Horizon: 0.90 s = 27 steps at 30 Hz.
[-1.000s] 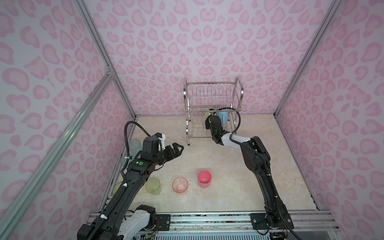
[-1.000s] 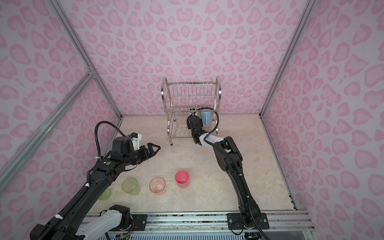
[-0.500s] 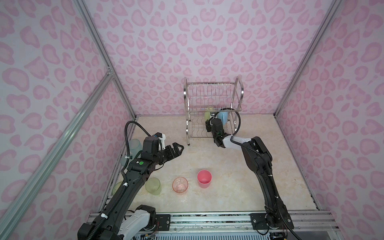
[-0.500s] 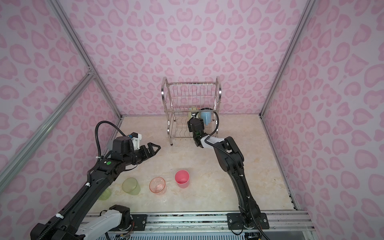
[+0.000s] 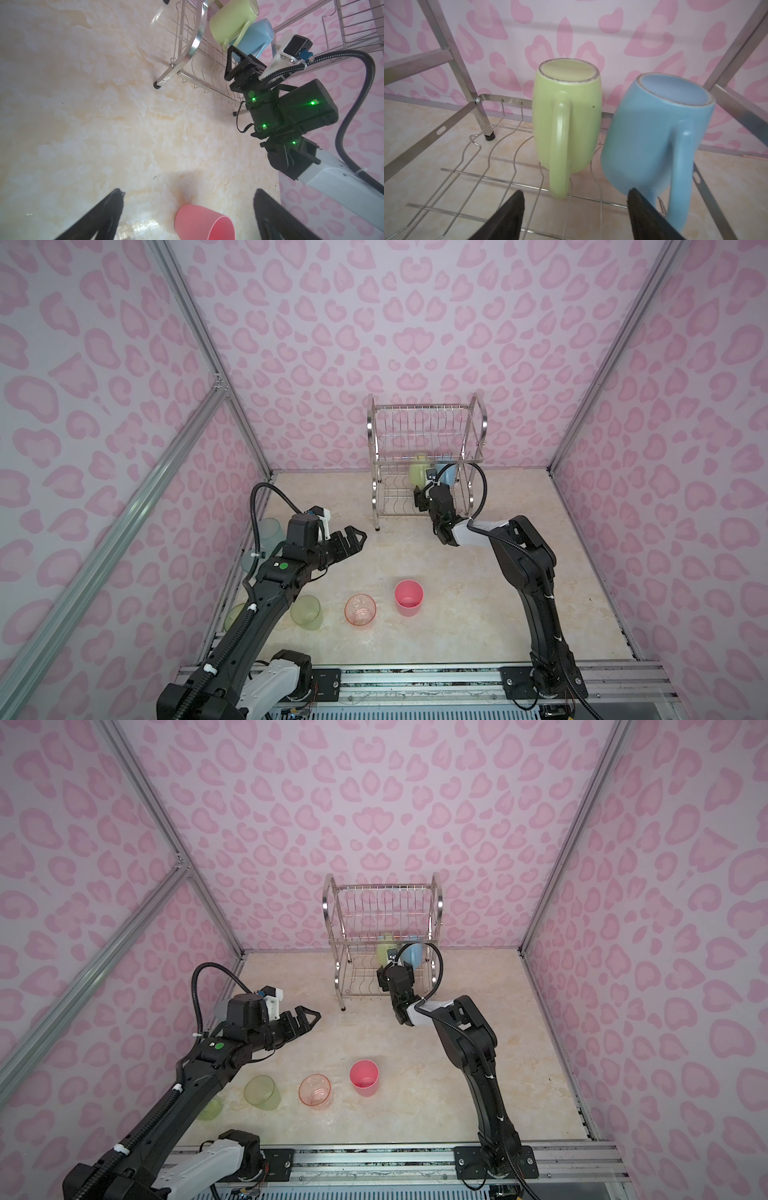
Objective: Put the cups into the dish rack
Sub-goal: 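Open the right gripper to release the green mug, then withdraw the right gripper from the rack while the left gripper reaches the teal cups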
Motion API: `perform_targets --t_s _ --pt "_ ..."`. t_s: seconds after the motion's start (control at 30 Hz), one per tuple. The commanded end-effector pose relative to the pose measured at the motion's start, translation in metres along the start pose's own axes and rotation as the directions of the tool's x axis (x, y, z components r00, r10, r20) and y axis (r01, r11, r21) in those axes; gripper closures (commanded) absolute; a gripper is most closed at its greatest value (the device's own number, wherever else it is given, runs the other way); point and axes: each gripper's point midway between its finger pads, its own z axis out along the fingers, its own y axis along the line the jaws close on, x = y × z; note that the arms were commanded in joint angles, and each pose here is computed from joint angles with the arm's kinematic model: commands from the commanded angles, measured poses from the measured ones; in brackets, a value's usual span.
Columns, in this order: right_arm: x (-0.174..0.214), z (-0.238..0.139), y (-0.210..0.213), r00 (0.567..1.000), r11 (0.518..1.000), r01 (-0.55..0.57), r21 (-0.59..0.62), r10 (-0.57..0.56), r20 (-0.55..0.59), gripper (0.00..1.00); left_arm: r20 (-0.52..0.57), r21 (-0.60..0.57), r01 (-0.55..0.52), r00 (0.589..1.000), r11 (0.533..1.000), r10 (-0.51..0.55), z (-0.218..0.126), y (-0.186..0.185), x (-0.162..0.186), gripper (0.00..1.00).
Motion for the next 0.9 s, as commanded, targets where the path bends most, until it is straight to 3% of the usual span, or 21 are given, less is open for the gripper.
perform_targets --t_s 0.0,0.6,0.87 --pt "-0.010 -0.008 0.001 0.998 1.000 -0.017 -0.011 0.017 0.056 0.22 0.013 -0.005 -0.017 1.000 1.000 0.017 0.002 0.001 -0.003 0.01" --pt "-0.021 -0.056 0.005 0.982 0.998 -0.022 -0.054 0.032 0.188 0.23 -0.037 -0.145 0.000 0.999 0.989 -0.006 0.019 0.034 0.006 0.03" --pt "-0.041 -0.085 0.020 0.967 0.991 -0.004 -0.137 0.039 0.253 0.23 -0.047 -0.218 -0.028 0.999 0.976 0.018 0.017 0.039 -0.003 0.05"
